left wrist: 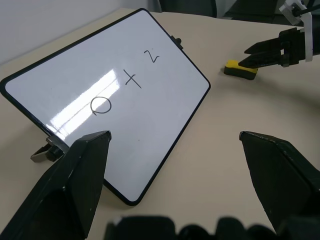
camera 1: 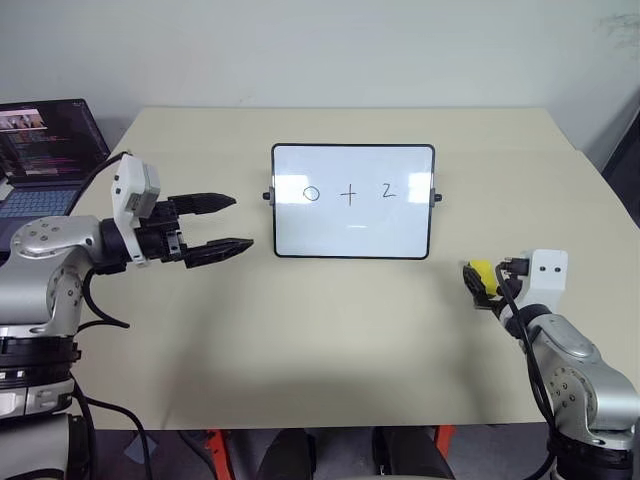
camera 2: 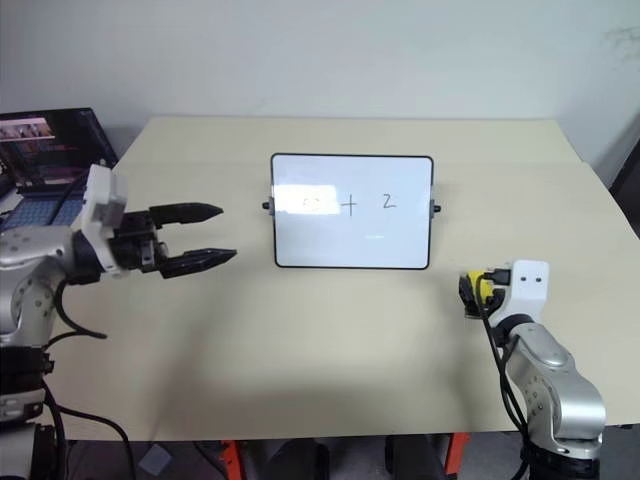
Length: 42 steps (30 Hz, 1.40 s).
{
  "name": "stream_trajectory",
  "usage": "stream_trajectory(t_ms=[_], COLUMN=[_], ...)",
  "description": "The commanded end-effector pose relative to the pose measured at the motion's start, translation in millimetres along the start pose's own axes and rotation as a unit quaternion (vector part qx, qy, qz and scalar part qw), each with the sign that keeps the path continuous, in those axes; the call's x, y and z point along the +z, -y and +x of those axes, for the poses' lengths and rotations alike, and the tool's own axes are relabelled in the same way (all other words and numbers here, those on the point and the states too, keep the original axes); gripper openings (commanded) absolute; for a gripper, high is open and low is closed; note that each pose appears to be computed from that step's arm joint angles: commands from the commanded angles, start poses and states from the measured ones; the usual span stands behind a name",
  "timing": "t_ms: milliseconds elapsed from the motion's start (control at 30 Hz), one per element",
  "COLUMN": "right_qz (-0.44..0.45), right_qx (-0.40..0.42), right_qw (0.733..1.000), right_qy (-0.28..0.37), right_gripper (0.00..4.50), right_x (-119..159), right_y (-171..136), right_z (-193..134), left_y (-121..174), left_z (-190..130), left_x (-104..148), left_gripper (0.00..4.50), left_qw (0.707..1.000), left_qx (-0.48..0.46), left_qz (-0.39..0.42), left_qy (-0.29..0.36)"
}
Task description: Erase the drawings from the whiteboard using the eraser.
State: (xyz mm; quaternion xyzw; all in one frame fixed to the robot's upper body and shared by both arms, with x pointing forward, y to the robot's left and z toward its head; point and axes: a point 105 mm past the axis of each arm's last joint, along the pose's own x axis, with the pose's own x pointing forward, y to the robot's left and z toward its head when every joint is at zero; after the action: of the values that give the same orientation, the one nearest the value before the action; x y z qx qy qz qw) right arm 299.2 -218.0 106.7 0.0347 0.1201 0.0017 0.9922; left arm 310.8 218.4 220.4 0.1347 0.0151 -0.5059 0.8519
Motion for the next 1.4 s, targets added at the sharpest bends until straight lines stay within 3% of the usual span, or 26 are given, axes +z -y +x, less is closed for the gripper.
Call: stream_trajectory(t_ms=[33, 667, 1400], right_qz=[-0.014, 0.041, 0.041], right_qx=[-0.008, -0.051, -0.059], right_qw=[1.000, 0.997, 0.996], right_qy=[0.019, -0.037, -0.053], right_gripper=[4.46, 4.46, 4.46], right_x=[11.8, 4.0, -3.5], right_y=[1.6, 3.1, 8.8], right_z=[0.1, 13.1, 18.3], left_y=[0.0, -1.1, -0.8], left_z=[0.1, 4.9, 4.9], left_x=[10.6, 11.9, 15.6], left_gripper=[4.50, 4.50, 4.50], left_qw=[1.000, 0.999, 0.999], left_qx=[-0.002, -0.003, -0.003], left_qz=[0.024, 0.031, 0.031], left_qy=[0.011, 0.015, 0.013])
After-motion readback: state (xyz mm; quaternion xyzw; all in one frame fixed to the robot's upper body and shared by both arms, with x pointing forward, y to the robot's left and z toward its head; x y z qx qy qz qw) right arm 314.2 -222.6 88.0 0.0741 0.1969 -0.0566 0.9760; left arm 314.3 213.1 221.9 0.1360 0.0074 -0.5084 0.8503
